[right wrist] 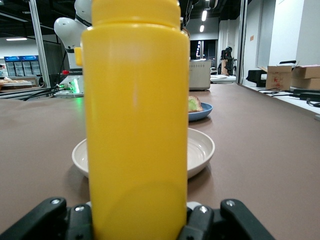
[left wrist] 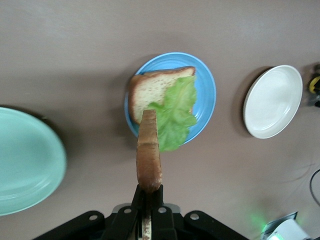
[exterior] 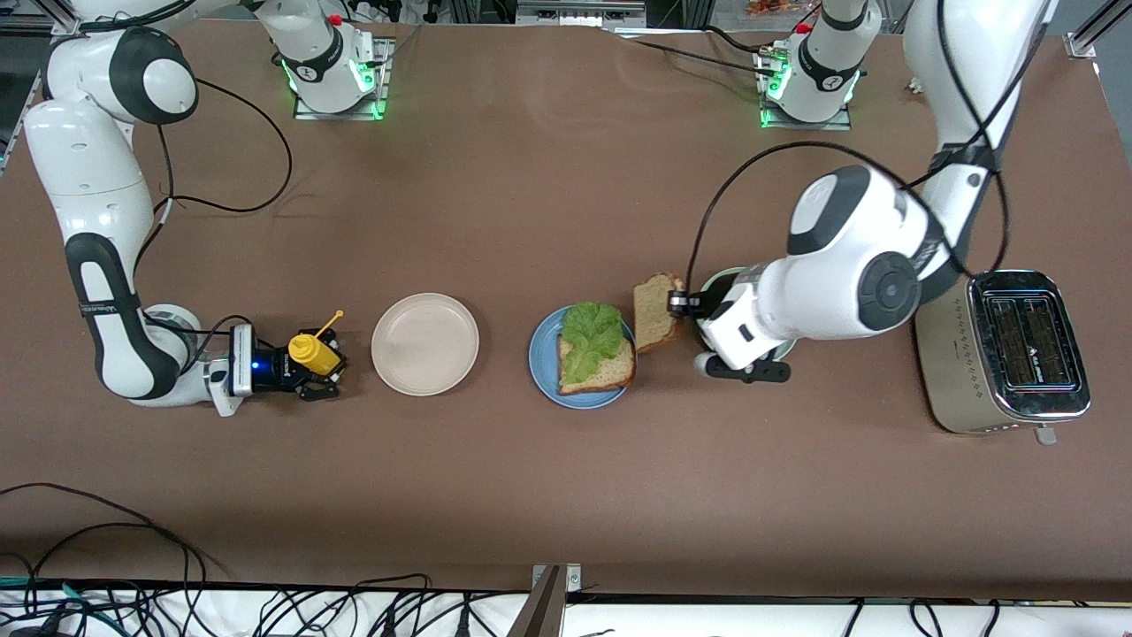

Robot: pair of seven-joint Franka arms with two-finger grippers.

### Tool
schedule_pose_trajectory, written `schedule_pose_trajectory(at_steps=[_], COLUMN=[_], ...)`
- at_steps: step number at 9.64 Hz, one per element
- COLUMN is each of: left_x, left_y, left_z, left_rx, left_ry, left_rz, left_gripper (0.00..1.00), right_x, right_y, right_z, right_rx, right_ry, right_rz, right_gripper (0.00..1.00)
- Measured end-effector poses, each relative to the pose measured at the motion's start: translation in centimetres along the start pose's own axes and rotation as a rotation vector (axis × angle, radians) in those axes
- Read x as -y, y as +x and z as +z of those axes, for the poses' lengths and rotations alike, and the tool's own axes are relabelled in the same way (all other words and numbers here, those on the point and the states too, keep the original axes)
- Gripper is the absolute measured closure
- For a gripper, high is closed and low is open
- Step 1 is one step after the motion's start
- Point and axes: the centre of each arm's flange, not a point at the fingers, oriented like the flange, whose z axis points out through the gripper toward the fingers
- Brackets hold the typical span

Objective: Make sandwich in blue plate with both arms

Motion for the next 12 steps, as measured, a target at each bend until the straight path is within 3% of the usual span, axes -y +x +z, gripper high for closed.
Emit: schedule_pose_trajectory(at_steps=[4,6,8,12], left_x=[-2.8,-3.9,-4.6,-4.2], left_y=[1.1,1.4,1.8,3.2], left_z=[5.4,7.6,9.8,12.8], left_rx=[0.008,0.009,0.008,-0.021], left_ry=[-0.078,-0.13,-0.162,-0.212], left_rz=[-0.022,-0.032,-0.031,-0.05], left_gripper=[0.92,0.92,0.92,0.92], right_x=[0.1,0.2,0.3,0.3], right_y=[-0.5,-0.5,-0.6,-0.8], right_z=[-0.6,-0.8,-1.1,-1.6], right_rx=[0.037,0.039,0.043,0.056], right_ry=[-0.001,-0.004,-0.005,-0.007], right_rz=[0.001,0.002,0.004,0.005], right_gripper=[0.89,0.84,0.6,0.0])
